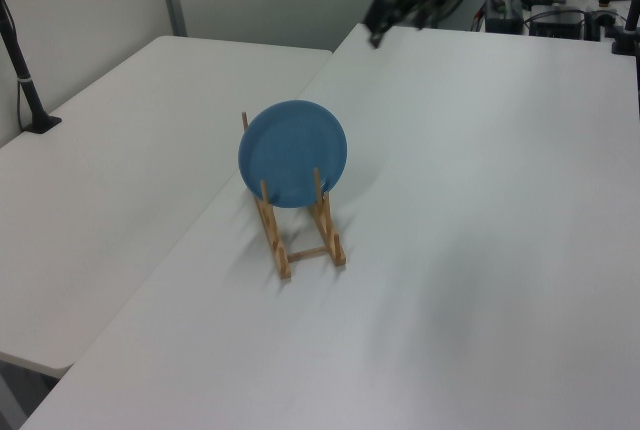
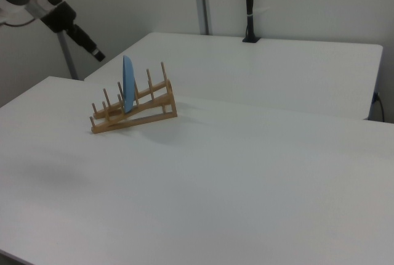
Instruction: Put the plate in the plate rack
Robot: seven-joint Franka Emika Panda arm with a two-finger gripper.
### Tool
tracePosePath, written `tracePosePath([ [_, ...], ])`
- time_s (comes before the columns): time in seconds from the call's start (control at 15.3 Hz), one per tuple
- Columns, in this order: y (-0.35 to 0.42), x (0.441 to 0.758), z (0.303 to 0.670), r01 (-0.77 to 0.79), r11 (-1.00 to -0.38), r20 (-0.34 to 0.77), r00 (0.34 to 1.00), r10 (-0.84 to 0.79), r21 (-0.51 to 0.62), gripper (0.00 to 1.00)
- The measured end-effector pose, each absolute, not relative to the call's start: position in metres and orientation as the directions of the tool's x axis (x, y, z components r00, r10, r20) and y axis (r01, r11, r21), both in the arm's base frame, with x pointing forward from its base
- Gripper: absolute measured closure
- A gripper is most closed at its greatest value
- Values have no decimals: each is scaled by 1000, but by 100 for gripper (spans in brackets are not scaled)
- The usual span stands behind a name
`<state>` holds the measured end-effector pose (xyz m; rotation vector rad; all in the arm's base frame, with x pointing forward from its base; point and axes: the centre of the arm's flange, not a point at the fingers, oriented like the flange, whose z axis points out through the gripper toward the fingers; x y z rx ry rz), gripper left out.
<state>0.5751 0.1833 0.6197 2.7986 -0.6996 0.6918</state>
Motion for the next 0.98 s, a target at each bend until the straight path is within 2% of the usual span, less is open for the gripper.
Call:
tracePosePath([
  [0.07, 171, 560, 629, -449, -891, 380, 838, -391, 73, 0],
  [0.2, 144, 542, 640, -395, -917, 224, 900, -374, 59, 0],
  [0.39, 79, 516, 667, -350, -937, 76, 934, -348, 16, 0],
  [0.65, 34, 503, 681, -276, -961, 50, 960, -276, -3, 0],
  [0.98, 13, 528, 658, -141, -990, 131, 981, -141, -9, 0],
])
